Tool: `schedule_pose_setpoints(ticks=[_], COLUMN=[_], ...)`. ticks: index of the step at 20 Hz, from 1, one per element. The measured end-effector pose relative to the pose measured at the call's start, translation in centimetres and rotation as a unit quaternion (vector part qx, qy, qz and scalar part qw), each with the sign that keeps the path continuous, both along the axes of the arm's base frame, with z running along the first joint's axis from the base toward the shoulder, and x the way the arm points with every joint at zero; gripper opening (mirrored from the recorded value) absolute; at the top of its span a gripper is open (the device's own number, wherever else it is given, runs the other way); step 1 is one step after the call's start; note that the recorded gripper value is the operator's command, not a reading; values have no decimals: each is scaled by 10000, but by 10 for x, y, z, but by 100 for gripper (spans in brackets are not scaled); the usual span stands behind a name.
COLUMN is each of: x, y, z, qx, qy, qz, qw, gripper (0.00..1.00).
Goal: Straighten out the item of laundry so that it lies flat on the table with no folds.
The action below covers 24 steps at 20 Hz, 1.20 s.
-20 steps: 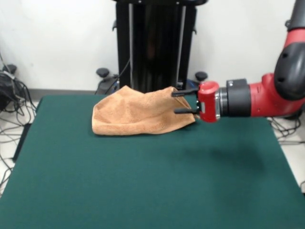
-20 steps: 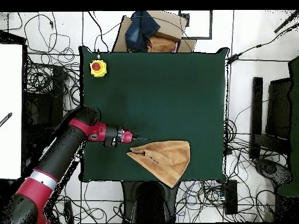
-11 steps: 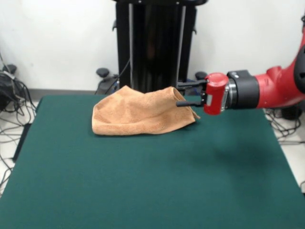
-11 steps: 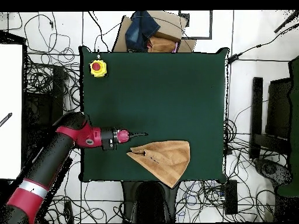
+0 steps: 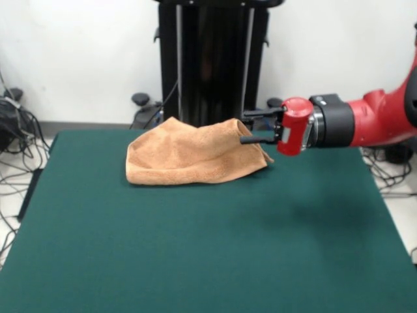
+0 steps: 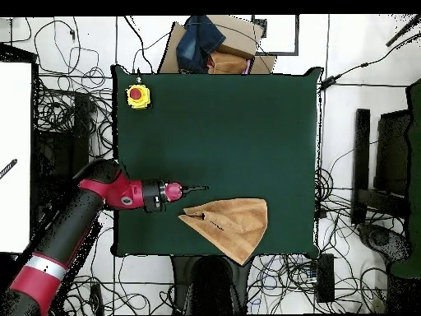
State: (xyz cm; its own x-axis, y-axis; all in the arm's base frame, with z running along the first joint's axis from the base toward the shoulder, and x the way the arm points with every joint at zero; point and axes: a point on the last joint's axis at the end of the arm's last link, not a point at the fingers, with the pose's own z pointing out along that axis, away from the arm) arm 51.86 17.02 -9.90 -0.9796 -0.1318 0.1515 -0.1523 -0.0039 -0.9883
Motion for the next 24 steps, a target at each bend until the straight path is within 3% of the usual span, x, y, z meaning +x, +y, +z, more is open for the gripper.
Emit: schedule_pose_setpoints(ticks=[9,14,20,24], x=[-1,-5,-11,-9], y=[6,9,19,35], z=[-26,-35,-49,-59], qx=[41,212,660,1195], qy=[146,180,194,171], qz=[160,56,-155,-145], qw=[9998,9996,9975,9926], gripper=[100,100,100,100])
